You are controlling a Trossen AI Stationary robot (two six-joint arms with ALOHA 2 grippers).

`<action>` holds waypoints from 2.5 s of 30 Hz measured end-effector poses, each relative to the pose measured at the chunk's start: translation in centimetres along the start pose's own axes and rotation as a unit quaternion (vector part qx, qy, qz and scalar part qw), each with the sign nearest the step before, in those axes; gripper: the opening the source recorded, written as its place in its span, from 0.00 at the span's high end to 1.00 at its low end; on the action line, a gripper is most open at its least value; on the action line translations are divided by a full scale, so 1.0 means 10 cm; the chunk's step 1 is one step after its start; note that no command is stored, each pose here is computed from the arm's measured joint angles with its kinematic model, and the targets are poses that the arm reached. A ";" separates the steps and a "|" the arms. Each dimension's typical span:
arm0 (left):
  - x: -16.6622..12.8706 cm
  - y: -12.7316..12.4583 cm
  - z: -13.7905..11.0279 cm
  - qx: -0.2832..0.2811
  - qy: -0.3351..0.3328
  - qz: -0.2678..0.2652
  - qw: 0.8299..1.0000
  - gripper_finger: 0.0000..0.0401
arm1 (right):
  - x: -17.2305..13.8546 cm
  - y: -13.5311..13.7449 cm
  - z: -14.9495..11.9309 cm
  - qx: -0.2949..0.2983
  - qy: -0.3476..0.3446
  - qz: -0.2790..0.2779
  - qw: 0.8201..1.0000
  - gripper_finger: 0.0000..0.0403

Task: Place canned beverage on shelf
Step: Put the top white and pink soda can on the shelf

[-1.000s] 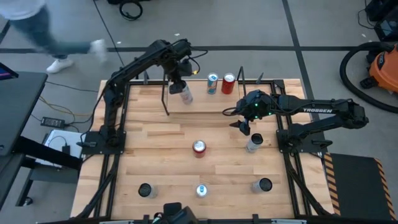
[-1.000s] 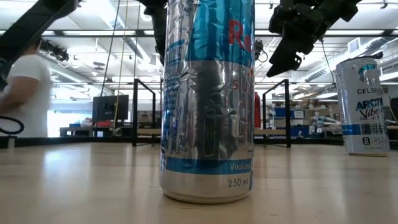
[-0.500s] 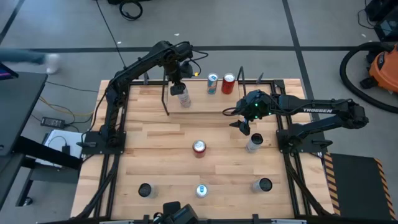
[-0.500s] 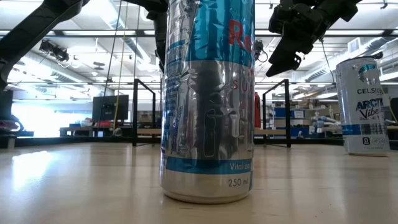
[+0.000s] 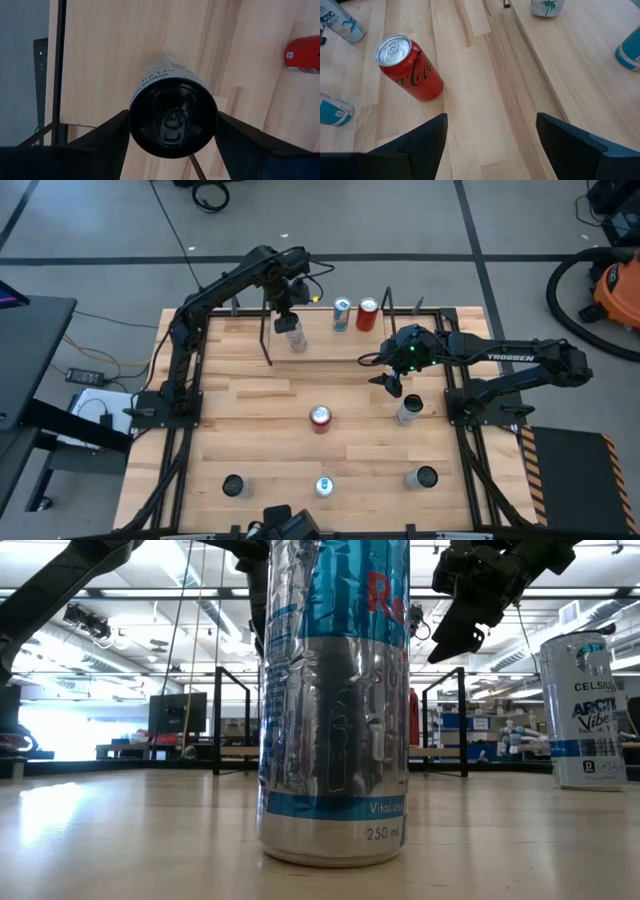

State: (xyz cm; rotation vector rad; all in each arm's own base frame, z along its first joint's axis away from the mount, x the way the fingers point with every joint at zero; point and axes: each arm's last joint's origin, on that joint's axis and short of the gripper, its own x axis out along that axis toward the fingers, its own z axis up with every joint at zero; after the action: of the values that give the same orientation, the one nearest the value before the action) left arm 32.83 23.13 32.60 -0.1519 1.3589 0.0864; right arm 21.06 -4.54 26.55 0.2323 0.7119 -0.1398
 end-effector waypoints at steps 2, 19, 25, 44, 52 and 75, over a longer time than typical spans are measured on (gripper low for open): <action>0.00 0.00 0.00 0.000 0.000 0.000 1.000 0.30 | 0.00 0.00 0.00 0.000 0.000 0.000 1.000 0.22; 0.02 -0.08 0.07 0.029 -0.012 0.005 1.000 0.28 | 0.00 0.00 0.00 -0.003 0.000 0.000 1.000 0.22; 0.02 -0.07 0.07 0.029 -0.006 0.021 0.999 0.28 | 0.00 0.00 0.00 -0.004 -0.001 0.000 1.000 0.22; -0.54 -0.27 0.01 0.008 -0.062 0.046 0.997 0.28 | -0.01 0.02 0.13 -0.011 -0.066 0.021 0.998 0.22; -0.78 -0.39 -0.10 0.002 -0.089 0.055 0.994 0.28 | -0.02 0.07 0.18 -0.019 -0.087 0.084 0.992 0.22; -1.12 -0.64 -0.28 0.000 -0.133 0.063 0.989 0.27 | -0.06 0.05 0.34 0.005 -0.179 0.027 0.983 0.22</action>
State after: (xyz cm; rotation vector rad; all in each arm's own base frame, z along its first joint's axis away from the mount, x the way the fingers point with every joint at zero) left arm 28.78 16.67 43.34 -0.0512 1.1014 0.2063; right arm 22.83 -4.95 29.57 0.2278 0.3471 -0.1292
